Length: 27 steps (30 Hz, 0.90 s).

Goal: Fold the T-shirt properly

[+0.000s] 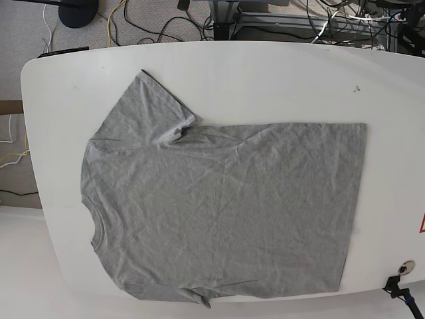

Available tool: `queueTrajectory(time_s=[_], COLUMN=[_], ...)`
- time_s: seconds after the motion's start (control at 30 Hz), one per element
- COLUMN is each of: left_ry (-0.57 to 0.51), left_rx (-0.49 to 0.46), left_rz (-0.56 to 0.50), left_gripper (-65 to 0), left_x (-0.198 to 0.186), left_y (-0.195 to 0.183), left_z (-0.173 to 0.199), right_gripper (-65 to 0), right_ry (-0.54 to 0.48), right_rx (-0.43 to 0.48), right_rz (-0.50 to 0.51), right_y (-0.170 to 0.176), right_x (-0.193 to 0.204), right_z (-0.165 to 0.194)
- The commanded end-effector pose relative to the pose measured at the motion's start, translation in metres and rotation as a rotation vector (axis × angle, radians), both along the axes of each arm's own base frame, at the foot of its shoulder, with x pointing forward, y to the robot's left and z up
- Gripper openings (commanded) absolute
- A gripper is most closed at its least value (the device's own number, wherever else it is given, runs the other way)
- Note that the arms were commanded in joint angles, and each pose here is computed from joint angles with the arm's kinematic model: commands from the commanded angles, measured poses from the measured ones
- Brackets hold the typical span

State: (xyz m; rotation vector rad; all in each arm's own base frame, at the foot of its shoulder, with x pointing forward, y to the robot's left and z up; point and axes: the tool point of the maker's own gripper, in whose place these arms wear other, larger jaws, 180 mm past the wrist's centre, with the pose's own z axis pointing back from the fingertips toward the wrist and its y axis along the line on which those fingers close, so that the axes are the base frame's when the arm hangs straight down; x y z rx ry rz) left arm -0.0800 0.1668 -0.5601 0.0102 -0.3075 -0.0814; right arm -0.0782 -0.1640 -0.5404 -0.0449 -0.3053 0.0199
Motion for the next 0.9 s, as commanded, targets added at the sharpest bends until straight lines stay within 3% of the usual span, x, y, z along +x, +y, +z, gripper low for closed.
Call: queueTrajectory(time_s=[0.0,0.3,0.6,0.77,0.83,0.87], left_ry=[-0.049,-0.232,-0.368,-0.436,-0.448,-0.454], left_rx=[0.006,0.085,0.067,0.059,0.058,0.058], left_rz=[-0.003,0.009,-0.029,-0.043,-0.042,-0.042], left_gripper=[-63.8,-63.8,-63.6,-63.5,-60.8,-55.9], left_x=[0.005,0.043,0.073,0.091,0.095,0.098], left_y=[0.003,0.033,0.018,0.012,0.012,0.012], left_z=[0.017,0.091,0.152,0.176,0.178,0.178], right_gripper=[-65.0,-65.0,-65.0,-65.0,-65.0,-65.0], right_ry=[-0.040,-0.157,-0.325,-0.383,-0.419,-0.436], right_rx=[-0.003,0.004,0.016,0.020,0.026,0.036], right_rz=[0.008,0.032,0.056,0.062,0.064,0.066], right_y=[-0.001,0.006,0.015,0.018,0.021,0.025], right_x=[0.002,0.023,0.065,0.084,0.098,0.104], right_z=[0.018,0.074,0.142,0.154,0.155,0.155])
